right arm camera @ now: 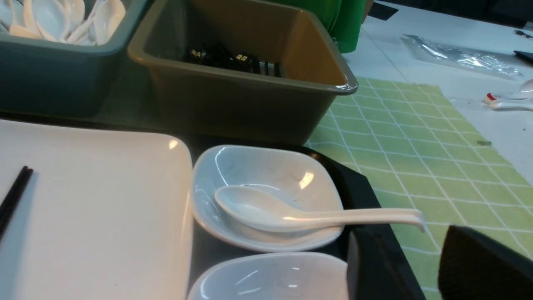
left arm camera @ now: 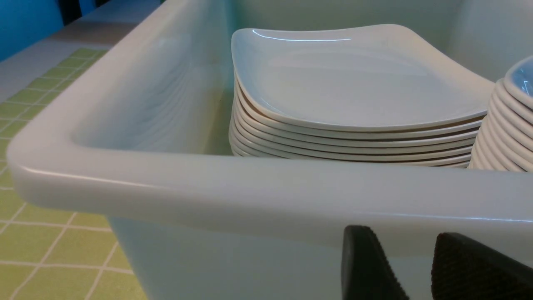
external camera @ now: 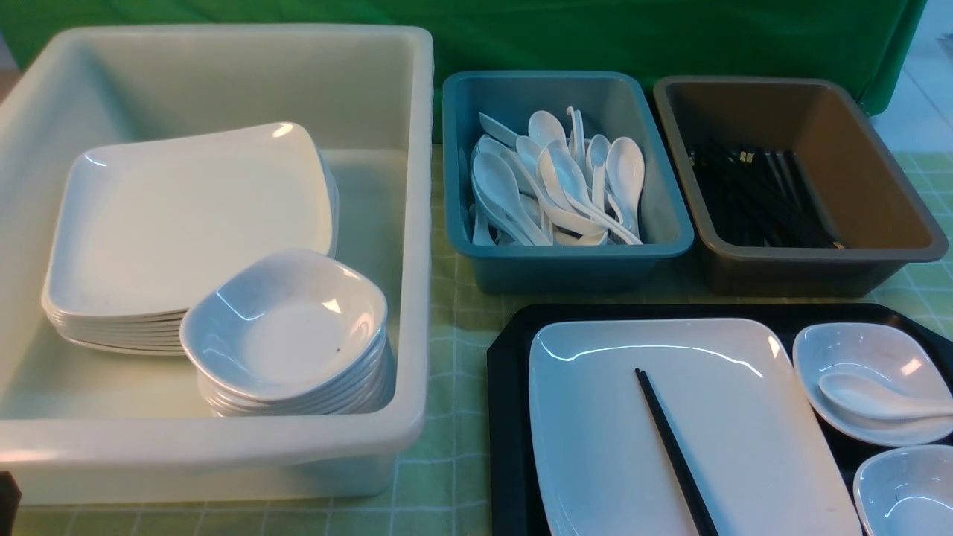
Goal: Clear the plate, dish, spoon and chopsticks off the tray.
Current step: Use the right arm to grab a pair of chopsticks from the plate
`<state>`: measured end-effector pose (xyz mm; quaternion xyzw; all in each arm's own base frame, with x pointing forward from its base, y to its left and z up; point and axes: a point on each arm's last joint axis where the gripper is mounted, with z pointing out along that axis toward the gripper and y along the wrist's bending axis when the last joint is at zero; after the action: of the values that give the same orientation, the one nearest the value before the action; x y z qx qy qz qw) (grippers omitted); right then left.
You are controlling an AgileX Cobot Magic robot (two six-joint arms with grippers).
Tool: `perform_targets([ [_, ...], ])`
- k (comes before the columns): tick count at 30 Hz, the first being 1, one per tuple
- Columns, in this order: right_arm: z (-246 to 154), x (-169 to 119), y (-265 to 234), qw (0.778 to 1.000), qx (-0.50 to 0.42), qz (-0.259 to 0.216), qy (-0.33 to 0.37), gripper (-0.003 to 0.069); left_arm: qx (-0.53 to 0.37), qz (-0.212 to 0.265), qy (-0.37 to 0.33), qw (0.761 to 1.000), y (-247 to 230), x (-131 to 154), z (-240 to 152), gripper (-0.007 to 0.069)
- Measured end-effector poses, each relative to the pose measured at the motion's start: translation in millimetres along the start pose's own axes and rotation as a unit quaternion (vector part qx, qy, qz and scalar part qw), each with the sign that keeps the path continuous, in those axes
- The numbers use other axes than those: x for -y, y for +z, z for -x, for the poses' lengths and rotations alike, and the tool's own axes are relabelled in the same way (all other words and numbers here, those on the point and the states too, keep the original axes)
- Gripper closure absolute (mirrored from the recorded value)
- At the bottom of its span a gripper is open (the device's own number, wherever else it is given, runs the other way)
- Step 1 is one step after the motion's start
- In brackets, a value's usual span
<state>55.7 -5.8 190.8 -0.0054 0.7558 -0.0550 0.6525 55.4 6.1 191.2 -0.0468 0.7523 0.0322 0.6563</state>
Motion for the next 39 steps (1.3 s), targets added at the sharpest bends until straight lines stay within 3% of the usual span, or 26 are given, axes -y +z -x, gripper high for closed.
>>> perform_targets([
  [25, 5.4, -0.6, -0.2, 1.0, 0.029, 0.004, 0.009, 0.0416, 0.0, 0.0, 0.0, 1.0, 0.0, 0.0, 0.0, 0.0402],
  [29, 5.4, -0.7, -0.2, 0.996, 0.029, 0.006, 0.089, 0.0416, 0.0, 0.0, 0.0, 1.0, 0.0, 0.0, 0.0, 0.0402],
  [31, 5.3, -1.0, -0.2, 0.973, 0.027, 0.012, 0.228, 0.0416, 0.0, 0.0, 0.0, 1.0, 0.0, 0.0, 0.0, 0.0402],
  [34, 5.3, -1.2, -0.2, 0.94, 0.025, 0.016, 0.341, 0.0416, 0.0, 0.0, 0.0, 1.0, 0.0, 0.0, 0.0, 0.0402],
  [39, 5.3, -1.3, -0.2, 0.914, 0.024, 0.018, 0.404, 0.0416, 0.0, 0.0, 0.0, 1.0, 0.0, 0.0, 0.0, 0.0402],
])
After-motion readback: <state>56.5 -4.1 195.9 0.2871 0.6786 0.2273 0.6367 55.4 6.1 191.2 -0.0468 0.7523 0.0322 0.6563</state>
